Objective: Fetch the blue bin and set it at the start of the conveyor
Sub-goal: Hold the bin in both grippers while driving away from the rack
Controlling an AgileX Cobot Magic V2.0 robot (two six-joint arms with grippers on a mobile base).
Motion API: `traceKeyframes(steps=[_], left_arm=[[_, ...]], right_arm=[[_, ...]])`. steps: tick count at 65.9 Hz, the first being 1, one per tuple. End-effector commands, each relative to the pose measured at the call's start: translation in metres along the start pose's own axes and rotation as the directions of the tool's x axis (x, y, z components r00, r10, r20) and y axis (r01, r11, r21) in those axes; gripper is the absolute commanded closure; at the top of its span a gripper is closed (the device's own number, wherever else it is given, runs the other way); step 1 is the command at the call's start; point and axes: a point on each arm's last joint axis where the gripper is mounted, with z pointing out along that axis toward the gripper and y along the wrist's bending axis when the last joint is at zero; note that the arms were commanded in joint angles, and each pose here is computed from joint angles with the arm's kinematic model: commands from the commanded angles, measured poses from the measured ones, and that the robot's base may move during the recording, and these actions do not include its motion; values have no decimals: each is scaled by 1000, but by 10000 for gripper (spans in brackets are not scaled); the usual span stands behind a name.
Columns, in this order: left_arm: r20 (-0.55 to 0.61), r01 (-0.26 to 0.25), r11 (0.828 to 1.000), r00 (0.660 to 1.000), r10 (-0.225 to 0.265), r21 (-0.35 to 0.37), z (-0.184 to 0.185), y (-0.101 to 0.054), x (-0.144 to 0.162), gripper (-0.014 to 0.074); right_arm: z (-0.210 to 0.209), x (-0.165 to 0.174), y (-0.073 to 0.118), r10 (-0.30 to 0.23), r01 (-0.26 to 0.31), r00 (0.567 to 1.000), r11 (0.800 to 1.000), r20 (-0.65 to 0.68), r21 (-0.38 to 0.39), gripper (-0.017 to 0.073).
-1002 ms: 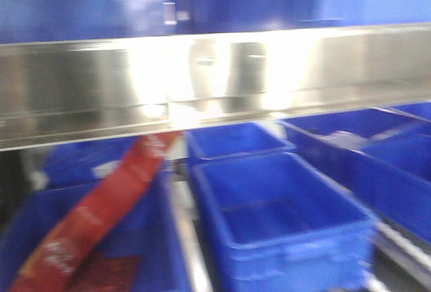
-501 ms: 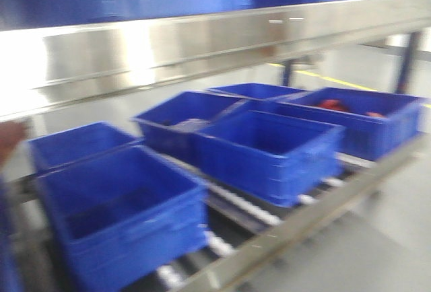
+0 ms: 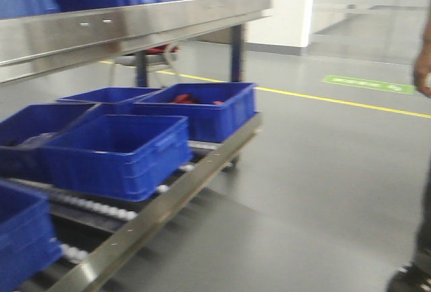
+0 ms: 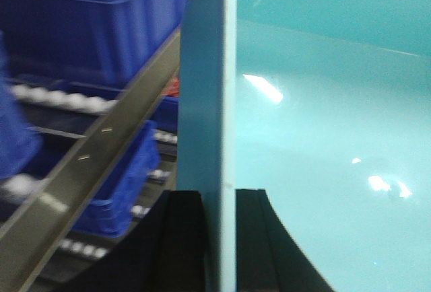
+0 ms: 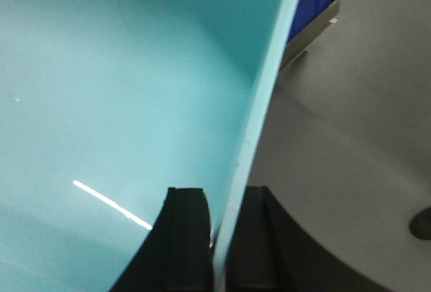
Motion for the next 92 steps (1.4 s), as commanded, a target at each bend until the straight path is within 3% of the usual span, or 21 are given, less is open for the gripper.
traceKeyframes(steps=[1,92], left_arm=[[92,39,999,995,-42,33,-10,-3,-12,705],[92,39,999,995,-42,33,-10,-3,-12,705]], right_arm=[[-6,-5,-4,-49,47,998,998,42,30,711],[-6,-5,-4,-49,47,998,998,42,30,711]])
